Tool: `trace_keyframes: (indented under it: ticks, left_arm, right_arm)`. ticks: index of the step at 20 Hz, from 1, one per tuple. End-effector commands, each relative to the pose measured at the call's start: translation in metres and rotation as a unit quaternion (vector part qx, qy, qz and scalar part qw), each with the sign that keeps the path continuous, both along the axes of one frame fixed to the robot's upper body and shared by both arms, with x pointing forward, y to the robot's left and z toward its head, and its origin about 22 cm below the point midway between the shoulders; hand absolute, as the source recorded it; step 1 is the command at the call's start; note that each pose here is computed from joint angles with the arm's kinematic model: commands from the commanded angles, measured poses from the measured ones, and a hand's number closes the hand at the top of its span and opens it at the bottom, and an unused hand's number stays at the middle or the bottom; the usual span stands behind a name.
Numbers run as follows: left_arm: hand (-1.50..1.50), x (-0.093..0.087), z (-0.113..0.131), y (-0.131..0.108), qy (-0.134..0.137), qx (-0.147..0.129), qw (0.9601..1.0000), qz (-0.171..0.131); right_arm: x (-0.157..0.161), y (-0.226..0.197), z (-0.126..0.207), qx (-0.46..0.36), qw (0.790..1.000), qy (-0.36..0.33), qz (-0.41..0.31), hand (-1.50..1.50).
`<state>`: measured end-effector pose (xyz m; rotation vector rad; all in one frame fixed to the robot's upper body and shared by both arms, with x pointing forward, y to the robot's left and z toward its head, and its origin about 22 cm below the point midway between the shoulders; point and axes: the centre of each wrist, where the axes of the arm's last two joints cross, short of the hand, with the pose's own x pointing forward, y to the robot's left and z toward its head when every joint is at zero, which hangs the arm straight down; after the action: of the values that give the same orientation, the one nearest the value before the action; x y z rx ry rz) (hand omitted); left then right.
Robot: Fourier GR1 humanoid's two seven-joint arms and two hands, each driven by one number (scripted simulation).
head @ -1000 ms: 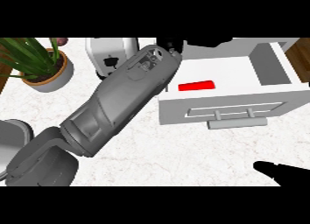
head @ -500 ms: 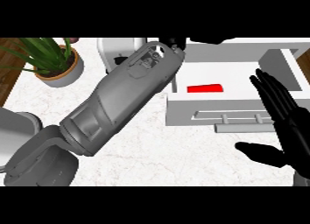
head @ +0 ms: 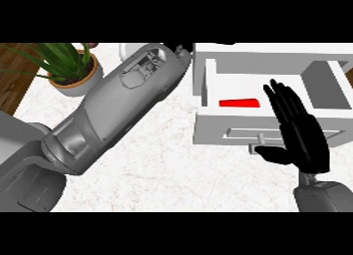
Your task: Pick up the can, place it into the drawer and close the drawer
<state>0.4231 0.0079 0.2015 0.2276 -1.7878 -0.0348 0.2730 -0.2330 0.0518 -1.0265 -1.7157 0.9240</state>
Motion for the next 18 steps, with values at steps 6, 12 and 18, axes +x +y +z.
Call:
trace_keyframes:
  ticks: [6,12,18]
  left_arm:
    - [-1.50,-0.011,0.011,0.026,-0.002,0.001,1.0000,0.004]
    - [-1.50,-0.009,0.012,0.064,0.012,0.006,0.9998,0.011]
    - [-1.50,-0.028,0.007,0.094,0.026,0.006,0.9996,0.000]
  right_arm:
    - [0.049,0.011,-0.044,-0.027,0.999,0.010,-0.029,-1.50]
    - [0.072,0.001,-0.058,-0.055,0.997,0.005,-0.051,-1.50]
    - [0.103,-0.001,-0.056,-0.066,0.995,-0.026,-0.075,-1.50]
